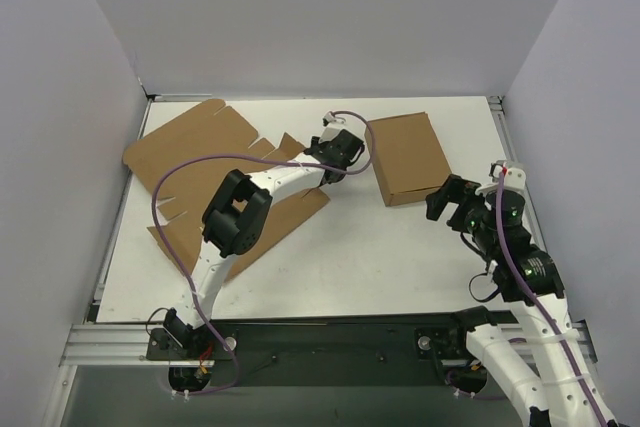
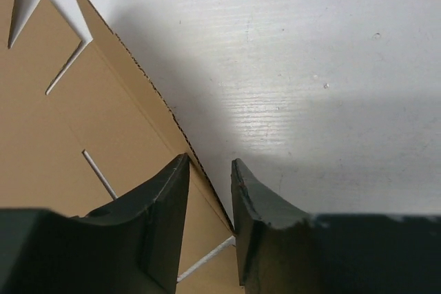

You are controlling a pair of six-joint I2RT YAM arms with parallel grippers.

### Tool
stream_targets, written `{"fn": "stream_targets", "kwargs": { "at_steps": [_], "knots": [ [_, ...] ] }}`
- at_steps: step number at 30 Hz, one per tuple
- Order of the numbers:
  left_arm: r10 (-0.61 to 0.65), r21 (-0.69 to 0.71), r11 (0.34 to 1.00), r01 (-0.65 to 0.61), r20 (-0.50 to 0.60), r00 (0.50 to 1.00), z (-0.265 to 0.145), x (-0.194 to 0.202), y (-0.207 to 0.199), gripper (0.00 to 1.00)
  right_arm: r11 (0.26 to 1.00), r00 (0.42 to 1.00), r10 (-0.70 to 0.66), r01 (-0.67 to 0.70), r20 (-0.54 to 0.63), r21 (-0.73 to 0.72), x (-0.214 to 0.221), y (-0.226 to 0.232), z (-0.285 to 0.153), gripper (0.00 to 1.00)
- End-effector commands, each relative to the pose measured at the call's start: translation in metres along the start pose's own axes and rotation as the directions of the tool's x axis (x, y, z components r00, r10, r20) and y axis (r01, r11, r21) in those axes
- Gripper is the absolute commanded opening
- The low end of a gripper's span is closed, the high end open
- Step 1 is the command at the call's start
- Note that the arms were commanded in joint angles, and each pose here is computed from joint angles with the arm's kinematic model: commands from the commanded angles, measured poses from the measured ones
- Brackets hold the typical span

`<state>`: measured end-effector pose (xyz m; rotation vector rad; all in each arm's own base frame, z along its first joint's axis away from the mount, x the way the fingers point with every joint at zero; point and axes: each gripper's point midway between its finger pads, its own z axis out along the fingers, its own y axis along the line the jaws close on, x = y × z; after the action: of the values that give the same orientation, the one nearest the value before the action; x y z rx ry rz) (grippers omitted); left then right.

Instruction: Fold the paper box

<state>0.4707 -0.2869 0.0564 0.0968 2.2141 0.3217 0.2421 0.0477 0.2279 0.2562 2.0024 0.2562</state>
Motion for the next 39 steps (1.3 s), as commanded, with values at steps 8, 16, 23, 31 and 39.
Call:
{"fn": "stream_targets", "kwargs": {
  "at_steps": [8,16,23,31,39],
  "knots": [
    [-0.073,0.098,0.993,0.071,0.019,0.997,-0.038,-0.037,0.004,0.2,0.995,0.999,-0.053,0.052,-0.012,-0.091,-0.005,0.019,-0.001,0.91],
    [-0.1,0.177,0.98,0.092,0.037,0.994,-0.081,-0.068,0.016,0.12,0.983,0.995,-0.095,0.089,-0.027,-0.162,-0.003,0.037,-0.004,0.9],
    [-0.2,0.303,0.94,0.157,0.114,0.973,-0.141,-0.133,0.036,0.12,0.966,0.998,-0.005,-0.01,-0.056,-0.26,0.006,0.086,0.003,0.88],
    [-0.29,0.364,0.903,0.227,0.127,0.949,-0.168,-0.164,0.061,0.12,0.97,0.998,0.069,-0.067,0.001,-0.236,0.025,0.157,0.021,0.87],
    [-0.319,0.385,0.89,0.243,0.146,0.936,-0.184,-0.172,0.072,0.12,0.931,0.994,0.107,-0.094,0.018,-0.352,0.062,0.237,0.031,0.87]
  ]
}}
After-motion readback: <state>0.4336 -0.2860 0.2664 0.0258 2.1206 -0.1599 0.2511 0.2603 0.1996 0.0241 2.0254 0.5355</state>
